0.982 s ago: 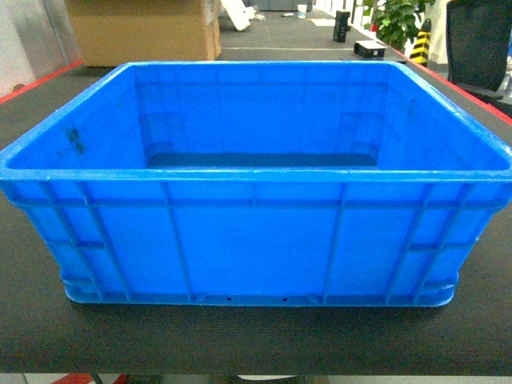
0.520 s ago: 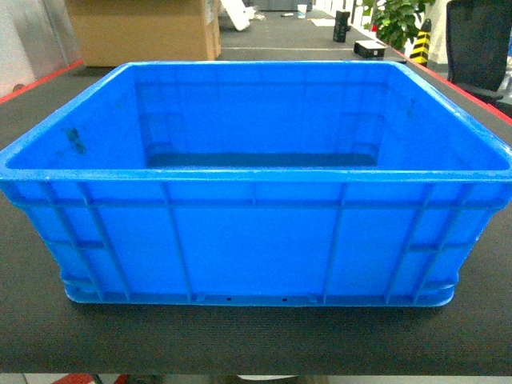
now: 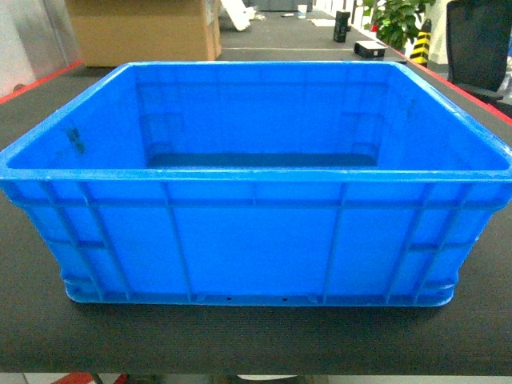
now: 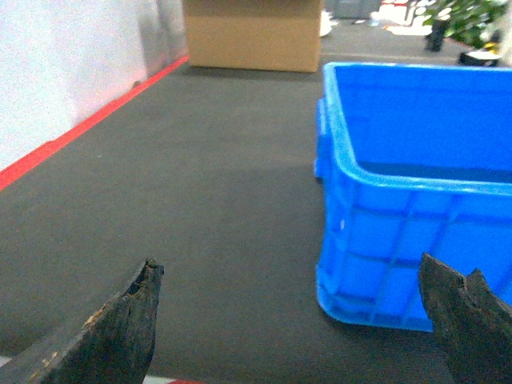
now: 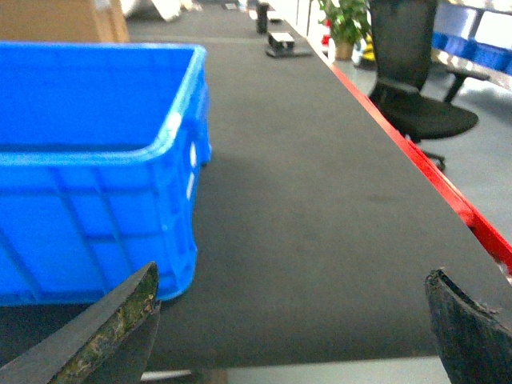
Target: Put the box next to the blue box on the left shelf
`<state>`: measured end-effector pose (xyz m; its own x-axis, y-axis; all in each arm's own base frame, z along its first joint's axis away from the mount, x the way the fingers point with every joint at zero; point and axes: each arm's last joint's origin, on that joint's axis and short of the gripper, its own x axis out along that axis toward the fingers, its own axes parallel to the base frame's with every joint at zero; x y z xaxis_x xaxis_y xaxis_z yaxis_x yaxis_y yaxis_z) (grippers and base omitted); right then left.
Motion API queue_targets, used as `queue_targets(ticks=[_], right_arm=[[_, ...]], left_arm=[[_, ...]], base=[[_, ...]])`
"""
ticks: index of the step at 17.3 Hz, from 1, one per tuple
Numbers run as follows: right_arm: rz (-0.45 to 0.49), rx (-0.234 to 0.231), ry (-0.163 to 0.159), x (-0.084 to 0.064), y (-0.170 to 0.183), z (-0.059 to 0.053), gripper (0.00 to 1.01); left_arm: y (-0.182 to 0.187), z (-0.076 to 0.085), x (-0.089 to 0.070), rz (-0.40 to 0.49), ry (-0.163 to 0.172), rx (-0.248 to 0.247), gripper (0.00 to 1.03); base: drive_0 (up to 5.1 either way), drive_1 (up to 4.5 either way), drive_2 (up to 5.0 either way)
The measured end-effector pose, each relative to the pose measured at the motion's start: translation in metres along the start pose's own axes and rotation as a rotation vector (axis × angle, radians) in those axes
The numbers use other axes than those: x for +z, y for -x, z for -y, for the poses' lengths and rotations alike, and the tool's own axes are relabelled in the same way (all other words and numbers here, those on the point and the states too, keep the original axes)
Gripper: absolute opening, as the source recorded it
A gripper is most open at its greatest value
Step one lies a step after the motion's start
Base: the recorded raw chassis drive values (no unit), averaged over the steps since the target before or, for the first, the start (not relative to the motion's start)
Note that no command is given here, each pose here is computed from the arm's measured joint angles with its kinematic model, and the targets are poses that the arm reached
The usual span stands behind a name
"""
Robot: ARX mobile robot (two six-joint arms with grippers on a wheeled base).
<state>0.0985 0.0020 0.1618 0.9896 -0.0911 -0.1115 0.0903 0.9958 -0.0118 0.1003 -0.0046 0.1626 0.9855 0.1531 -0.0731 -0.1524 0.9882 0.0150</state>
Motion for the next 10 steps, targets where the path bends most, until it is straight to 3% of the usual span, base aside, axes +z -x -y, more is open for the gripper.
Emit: queue_targets(ticks=[3,7,10], right_arm=[[-0.006,-0.076,-0.005,0.001,-0.001,0.003,0.98],[0.005,-0.043,-0.031,0.011,-0.011,0.003,0.98],[0.043,0.021,-0.045,0.049,-0.035,0.000,0.98]], left_arm=[[-0.001,-0.002,0.001,0.005,-0.001,0.129,0.98],[-0.012,-0.002,0.006,0.004,0.005,0.106,0.98],[-0.038,-0.004,0.045,0.058,0.010,0.096,0.98]], base=[[0.0,0.00,0.0],[0.0,0.00,0.0],[0.0,0.00,0.0]])
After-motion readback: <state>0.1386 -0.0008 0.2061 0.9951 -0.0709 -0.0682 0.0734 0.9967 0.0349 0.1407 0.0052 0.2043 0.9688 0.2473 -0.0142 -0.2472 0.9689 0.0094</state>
